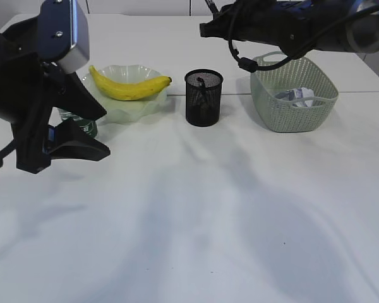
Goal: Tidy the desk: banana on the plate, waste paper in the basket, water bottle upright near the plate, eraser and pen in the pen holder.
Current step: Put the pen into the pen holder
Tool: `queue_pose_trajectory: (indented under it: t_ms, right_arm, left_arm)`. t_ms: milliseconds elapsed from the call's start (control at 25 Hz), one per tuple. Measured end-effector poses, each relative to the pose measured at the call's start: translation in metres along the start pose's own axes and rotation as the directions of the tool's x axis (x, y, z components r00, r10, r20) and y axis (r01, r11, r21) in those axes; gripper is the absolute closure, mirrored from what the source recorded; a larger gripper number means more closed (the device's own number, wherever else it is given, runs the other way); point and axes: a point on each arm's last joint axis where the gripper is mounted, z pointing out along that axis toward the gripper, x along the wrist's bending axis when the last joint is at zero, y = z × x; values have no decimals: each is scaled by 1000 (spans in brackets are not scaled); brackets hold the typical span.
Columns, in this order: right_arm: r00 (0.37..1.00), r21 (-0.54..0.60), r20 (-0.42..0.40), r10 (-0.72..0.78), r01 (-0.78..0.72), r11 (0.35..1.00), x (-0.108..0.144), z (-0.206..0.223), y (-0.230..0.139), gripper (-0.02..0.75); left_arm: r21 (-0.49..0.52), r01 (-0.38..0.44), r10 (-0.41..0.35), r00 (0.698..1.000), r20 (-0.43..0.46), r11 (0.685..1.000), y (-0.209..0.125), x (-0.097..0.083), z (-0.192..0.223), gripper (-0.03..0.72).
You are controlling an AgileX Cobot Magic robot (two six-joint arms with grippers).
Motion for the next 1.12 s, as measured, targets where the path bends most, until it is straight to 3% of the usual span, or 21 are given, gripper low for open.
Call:
queue_pose_trajectory:
  t_ms: [240, 560, 1120]
  right_arm:
    - [1000, -61, -18, -2, 1, 998, 2, 3, 0, 690]
    - [993, -187, -113, 17, -38, 982, 6, 8, -13, 690]
    - [960, -350, -274, 56, -154, 924, -22, 24, -52, 690]
  left_arm:
    - [0, 0, 0, 1000, 0, 1000, 0, 0, 0, 221]
    - [0, 2, -2, 1000, 0, 1000, 0, 0, 0, 221]
    - [10, 21, -21, 1000, 23, 1000, -3, 1, 9, 225]
